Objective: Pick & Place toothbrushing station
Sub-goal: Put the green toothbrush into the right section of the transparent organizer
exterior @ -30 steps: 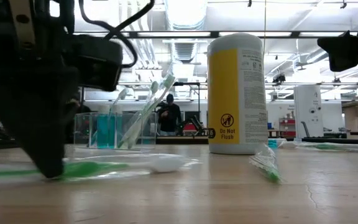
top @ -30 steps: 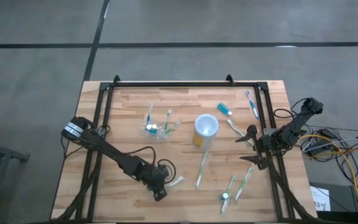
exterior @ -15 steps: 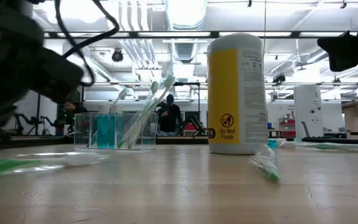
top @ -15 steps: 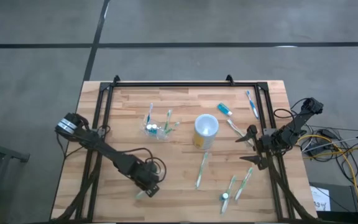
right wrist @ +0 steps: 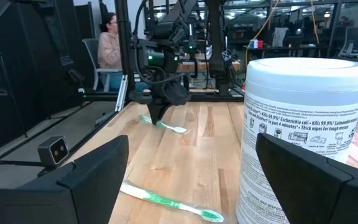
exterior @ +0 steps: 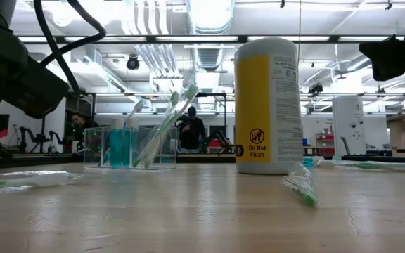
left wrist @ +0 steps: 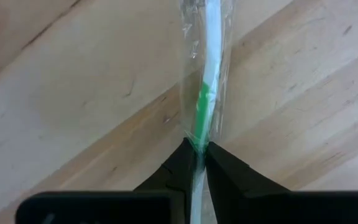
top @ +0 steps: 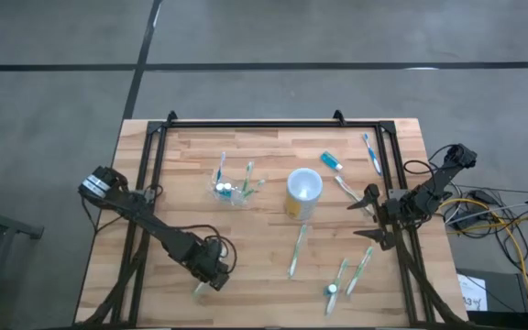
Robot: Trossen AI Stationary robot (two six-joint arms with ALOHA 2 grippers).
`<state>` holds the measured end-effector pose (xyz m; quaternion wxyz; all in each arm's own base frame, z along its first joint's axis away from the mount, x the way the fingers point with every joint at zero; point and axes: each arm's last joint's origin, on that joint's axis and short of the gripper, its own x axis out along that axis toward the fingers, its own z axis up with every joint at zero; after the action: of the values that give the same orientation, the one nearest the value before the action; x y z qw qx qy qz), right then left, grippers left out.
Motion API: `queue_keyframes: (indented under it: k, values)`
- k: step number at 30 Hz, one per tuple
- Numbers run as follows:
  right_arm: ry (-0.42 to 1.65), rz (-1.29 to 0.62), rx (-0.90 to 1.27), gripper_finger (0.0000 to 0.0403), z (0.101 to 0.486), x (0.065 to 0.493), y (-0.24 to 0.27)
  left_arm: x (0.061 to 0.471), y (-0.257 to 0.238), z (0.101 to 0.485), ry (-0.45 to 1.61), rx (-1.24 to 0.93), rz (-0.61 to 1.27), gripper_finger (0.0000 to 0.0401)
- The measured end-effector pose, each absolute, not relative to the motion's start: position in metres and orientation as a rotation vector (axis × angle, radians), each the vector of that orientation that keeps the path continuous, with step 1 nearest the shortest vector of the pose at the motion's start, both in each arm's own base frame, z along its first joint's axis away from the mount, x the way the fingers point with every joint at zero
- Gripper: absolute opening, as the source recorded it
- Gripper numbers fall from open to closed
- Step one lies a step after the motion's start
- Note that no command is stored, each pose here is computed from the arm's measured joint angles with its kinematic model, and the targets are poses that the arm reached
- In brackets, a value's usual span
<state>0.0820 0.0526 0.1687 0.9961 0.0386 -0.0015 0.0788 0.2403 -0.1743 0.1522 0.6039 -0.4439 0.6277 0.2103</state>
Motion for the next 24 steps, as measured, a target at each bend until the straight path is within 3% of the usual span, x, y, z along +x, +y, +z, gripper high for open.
queue_keyframes:
  k: [7,18,24]
  values:
    - [-0.003,0.158,0.077,0.0347,0.169,0.082,0.053,0.241,-0.177,0.155,1.46,-1.083,0.504,0.0051]
    - [-0.003,0.157,0.077,0.0349,0.169,0.082,0.053,0.24,-0.175,0.168,1.421,-1.144,0.493,0.0128]
    - [-0.003,0.157,0.077,0.0345,0.169,0.082,0.053,0.239,-0.165,0.181,1.269,-1.118,0.541,0.0137]
